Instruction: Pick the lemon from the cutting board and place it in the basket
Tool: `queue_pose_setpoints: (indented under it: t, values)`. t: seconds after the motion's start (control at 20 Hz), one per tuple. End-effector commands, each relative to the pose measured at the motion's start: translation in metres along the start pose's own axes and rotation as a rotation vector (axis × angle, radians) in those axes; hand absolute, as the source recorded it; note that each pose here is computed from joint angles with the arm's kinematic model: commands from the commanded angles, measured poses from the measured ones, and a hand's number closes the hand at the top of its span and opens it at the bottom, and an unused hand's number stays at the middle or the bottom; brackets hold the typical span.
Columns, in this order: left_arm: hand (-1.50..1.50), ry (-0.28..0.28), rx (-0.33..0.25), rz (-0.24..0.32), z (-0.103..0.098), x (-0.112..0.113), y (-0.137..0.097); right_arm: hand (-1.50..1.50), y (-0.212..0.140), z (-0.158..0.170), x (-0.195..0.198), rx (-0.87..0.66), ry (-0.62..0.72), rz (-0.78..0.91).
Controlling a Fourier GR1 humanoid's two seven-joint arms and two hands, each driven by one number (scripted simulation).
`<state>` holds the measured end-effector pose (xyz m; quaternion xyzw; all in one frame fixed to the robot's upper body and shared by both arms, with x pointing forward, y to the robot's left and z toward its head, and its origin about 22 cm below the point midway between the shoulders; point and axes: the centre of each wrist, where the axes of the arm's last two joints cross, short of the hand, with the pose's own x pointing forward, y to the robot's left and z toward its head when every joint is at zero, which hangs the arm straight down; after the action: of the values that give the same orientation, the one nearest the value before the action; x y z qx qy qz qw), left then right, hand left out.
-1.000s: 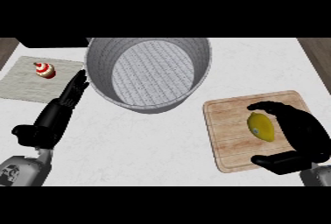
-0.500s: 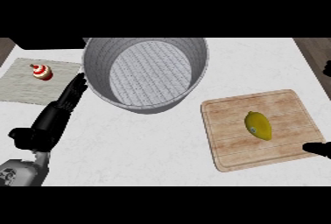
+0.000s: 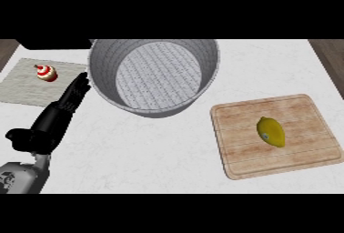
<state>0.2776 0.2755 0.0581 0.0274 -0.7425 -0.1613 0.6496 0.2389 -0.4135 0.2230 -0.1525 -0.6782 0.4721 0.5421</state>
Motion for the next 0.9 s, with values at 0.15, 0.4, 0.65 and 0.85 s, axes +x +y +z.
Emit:
queue_pose_setpoints:
  t: [0.15, 0.4, 0.65, 0.85]
  values:
    - [0.0, -0.011, -0.007, -0.001, 0.004, -0.005, -0.008, -1.5, -0.042, 0.032, -0.012, 0.088, 0.034, -0.023]
    - [0.0, -0.007, -0.035, 0.005, 0.012, 0.004, -0.008, -1.5, -0.015, 0.037, -0.04, 0.059, 0.043, -0.033]
    - [0.0, -0.005, -0.038, 0.0, -0.003, -0.016, -0.016, -1.5, 0.002, 0.016, -0.051, 0.033, 0.041, -0.066]
    - [0.0, -0.013, -0.029, 0.006, -0.001, 0.001, -0.01, -1.5, 0.054, 0.008, -0.071, 0.038, 0.024, -0.124]
